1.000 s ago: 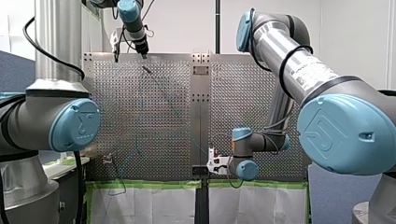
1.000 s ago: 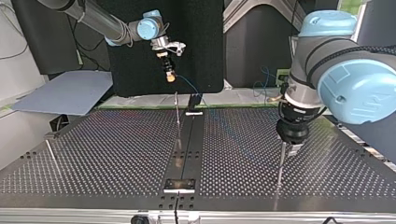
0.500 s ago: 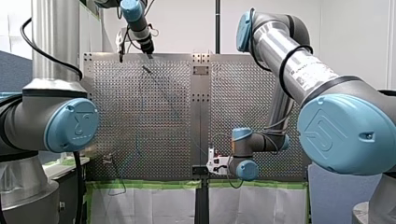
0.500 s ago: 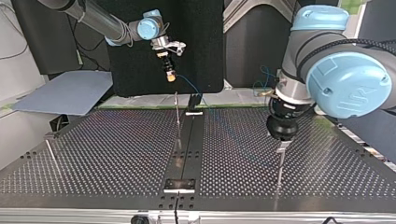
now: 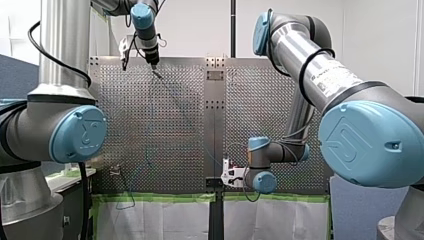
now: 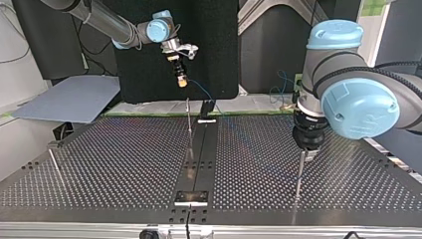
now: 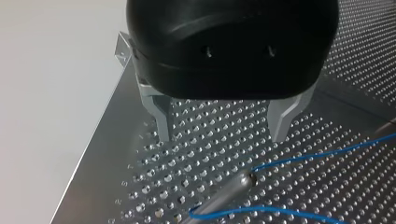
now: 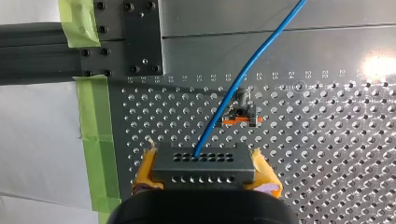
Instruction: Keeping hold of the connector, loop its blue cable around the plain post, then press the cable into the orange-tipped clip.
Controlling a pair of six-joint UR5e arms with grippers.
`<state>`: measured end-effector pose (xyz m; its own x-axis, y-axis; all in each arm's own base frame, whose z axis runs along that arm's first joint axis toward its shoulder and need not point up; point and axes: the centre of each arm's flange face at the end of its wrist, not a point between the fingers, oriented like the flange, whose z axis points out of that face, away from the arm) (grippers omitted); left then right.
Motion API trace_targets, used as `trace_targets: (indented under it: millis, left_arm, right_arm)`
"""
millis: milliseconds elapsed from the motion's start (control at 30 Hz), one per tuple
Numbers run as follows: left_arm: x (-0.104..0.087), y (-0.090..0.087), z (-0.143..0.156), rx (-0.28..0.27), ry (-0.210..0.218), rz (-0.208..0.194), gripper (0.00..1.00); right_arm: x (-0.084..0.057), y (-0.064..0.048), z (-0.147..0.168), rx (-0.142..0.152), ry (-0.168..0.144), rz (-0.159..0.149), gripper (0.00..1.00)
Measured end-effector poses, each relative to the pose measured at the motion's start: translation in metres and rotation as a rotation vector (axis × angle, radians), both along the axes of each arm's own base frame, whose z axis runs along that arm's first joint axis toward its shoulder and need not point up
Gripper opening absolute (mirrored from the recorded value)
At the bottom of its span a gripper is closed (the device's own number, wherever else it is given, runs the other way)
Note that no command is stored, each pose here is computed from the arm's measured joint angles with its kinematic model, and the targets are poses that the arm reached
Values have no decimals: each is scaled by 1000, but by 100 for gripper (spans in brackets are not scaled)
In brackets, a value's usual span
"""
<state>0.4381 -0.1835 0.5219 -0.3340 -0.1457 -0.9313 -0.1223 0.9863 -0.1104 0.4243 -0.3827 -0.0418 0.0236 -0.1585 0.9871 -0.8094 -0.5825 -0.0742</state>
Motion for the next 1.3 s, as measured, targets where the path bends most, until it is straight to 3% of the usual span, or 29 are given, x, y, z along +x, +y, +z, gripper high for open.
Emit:
trace_targets:
  millis: [467, 1300]
  left_arm:
    - [4, 9, 0, 0, -3, 22, 100]
    - [6, 11, 0, 2, -9, 22, 100]
  right_arm:
    - [0, 0, 0, 0, 0, 0, 0]
    - [0, 0, 0, -1, 0, 0, 0]
